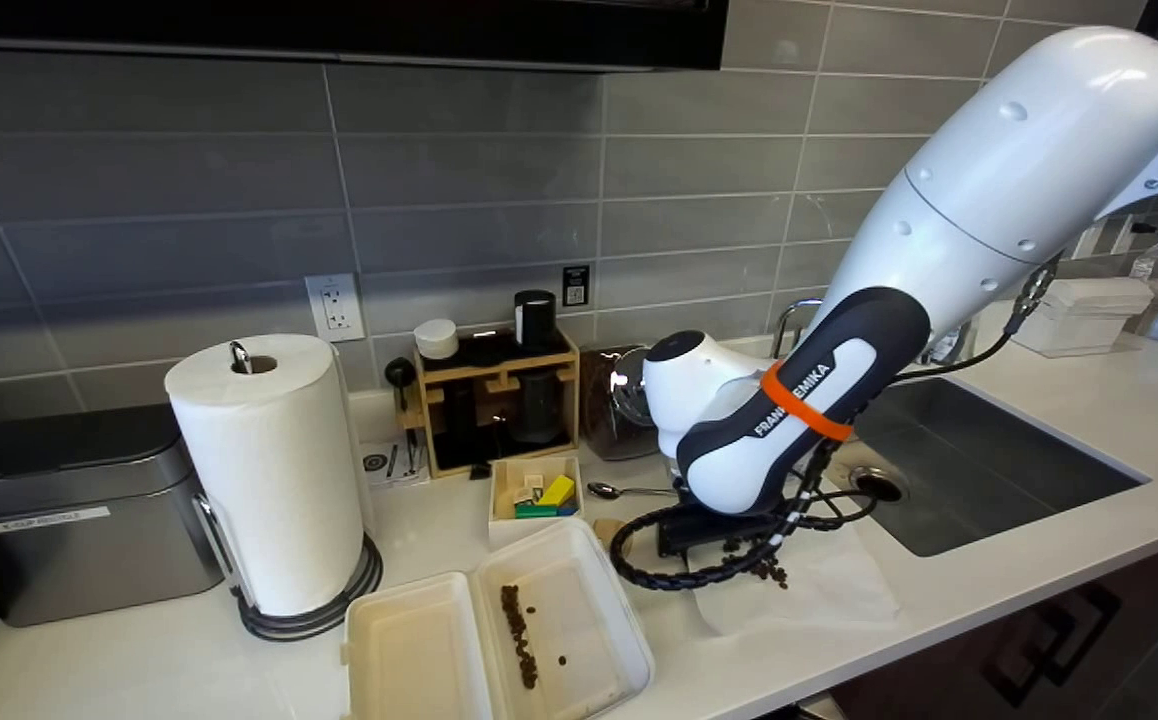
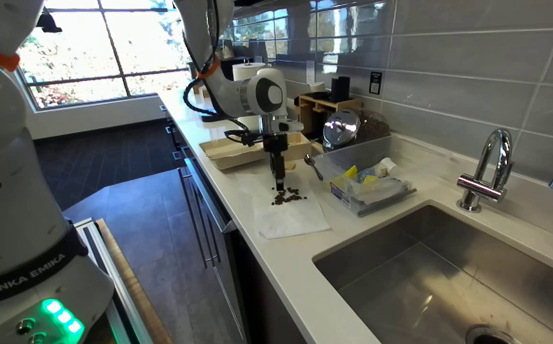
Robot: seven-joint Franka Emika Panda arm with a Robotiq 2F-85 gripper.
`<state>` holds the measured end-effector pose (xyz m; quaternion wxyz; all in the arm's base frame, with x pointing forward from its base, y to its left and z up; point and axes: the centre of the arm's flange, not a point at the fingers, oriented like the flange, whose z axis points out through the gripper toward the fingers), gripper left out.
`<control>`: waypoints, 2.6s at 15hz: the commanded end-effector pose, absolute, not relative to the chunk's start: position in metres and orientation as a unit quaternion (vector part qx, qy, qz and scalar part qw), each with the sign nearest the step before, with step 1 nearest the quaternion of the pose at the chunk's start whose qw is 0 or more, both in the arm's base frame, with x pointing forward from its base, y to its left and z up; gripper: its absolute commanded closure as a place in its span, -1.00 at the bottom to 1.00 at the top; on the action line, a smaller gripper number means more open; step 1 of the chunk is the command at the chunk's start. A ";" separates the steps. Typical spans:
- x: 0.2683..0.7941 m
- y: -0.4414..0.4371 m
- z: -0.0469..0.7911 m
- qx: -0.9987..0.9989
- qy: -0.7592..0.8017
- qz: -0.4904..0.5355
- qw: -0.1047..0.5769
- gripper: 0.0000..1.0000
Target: Fold the serviette in half
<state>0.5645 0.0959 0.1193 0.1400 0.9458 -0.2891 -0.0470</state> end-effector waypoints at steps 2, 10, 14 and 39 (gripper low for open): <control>0.552 0.072 0.125 0.951 -0.281 -0.054 0.120 -1.00; 0.537 0.045 0.128 0.959 -0.277 -0.040 0.038 -1.00; 0.526 0.033 0.134 0.960 -0.277 -0.023 -0.003 -1.00; 0.484 -0.033 0.154 0.976 -0.215 -0.003 -0.021 -1.00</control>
